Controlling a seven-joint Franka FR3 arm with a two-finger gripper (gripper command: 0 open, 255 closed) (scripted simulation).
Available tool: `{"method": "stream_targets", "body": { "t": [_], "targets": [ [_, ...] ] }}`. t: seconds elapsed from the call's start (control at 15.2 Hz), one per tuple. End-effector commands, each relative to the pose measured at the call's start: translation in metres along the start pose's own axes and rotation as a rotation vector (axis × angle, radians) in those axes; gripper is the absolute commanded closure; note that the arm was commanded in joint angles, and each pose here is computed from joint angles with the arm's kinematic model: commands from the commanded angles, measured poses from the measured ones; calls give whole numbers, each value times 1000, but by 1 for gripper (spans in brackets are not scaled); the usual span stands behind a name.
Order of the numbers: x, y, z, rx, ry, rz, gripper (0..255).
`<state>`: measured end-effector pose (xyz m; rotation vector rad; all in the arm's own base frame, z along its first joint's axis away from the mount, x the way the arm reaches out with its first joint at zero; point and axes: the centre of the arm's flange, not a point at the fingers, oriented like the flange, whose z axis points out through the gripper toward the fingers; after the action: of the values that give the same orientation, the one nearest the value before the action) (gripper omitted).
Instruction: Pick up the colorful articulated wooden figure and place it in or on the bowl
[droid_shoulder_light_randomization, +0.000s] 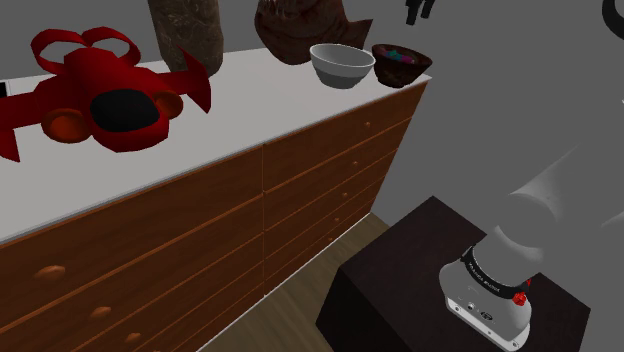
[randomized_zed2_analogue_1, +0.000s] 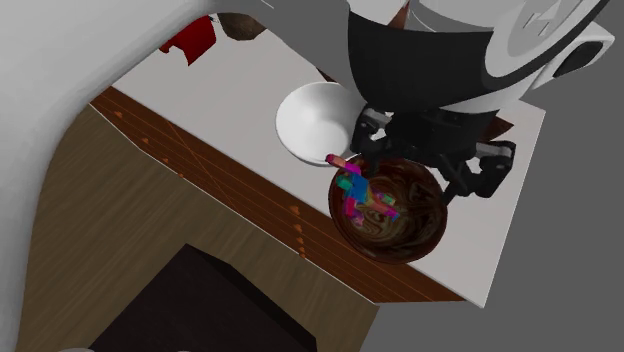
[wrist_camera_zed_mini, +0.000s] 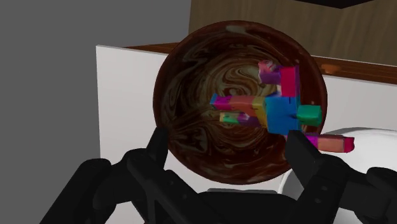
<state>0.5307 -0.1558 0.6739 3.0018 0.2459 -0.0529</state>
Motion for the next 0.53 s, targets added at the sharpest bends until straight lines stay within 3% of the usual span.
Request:
{"method": "stream_targets", "body": {
  "t": [0.0, 0.26, 0.46],
  "targets": [
    [0, 0, 0, 0, 0, 0, 0],
    [0, 0, -50, 0, 0, 0, 0],
    [0, 0, -50, 0, 0, 0, 0]
  ]
}}
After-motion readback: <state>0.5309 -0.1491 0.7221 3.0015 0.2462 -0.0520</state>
